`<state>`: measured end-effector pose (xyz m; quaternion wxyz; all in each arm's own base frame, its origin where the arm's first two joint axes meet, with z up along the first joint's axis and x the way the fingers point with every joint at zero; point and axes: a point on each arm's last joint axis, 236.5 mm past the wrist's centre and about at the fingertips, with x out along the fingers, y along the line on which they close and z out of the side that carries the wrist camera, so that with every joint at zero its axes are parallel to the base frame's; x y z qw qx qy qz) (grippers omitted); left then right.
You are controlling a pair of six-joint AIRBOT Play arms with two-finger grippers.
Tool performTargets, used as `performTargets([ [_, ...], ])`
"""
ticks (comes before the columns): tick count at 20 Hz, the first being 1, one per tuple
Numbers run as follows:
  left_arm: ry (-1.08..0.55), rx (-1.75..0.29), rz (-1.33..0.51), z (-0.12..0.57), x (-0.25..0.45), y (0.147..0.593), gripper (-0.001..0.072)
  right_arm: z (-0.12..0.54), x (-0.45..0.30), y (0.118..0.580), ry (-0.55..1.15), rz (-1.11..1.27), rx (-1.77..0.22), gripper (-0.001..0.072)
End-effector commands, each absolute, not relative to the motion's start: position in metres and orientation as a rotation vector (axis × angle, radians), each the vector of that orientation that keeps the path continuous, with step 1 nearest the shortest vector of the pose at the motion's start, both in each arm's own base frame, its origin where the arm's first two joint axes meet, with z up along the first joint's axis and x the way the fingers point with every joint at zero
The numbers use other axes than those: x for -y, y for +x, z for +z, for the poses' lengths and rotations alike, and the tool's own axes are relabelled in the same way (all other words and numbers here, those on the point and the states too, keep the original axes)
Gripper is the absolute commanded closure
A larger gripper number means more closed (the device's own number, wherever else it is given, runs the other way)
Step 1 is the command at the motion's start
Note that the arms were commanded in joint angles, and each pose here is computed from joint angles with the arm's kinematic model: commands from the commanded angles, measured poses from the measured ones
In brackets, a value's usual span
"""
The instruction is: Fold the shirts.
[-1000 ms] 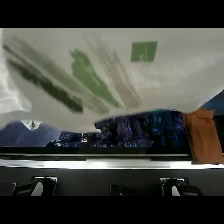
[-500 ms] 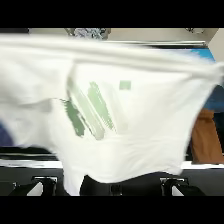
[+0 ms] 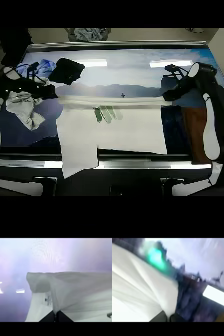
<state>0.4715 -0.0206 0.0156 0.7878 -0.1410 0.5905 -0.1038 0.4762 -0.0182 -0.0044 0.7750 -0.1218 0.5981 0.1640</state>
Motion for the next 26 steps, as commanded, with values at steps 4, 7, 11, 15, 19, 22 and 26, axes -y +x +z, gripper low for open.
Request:
performTargets([
  [4,-0.425,-1.037,-0.165,-0.015,0.020,0.551,0.0679,0.000,0.018,0.575,-0.166,0.218,-0.925,0.0668],
  [7,-0.416,-1.050,-0.194,0.015,0.013,0.545,0.0678,0.006,0.010,0.550,-0.173,0.275,-1.026,0.0669],
  [11,-0.389,-1.420,-0.291,-0.004,0.023,0.459,0.0679,-0.013,0.000,0.454,-0.157,0.409,-1.404,0.0667],
  [15,-0.350,-1.709,-0.297,-0.037,0.021,0.389,0.0679,-0.044,-0.009,0.398,-0.097,0.485,-1.619,0.0668],
  [19,-0.372,-1.794,-0.302,-0.050,0.025,0.367,0.0679,-0.072,-0.023,0.377,-0.022,0.520,-1.671,0.0668],
  [22,-0.392,-1.832,-0.309,-0.054,0.028,0.356,0.0503,-0.081,-0.026,0.370,0.023,0.496,-1.690,0.0499],
  [26,-0.410,-1.792,-0.291,-0.019,0.009,0.349,0.0261,-0.026,-0.004,0.382,-0.175,0.512,-1.586,0.0136],
])
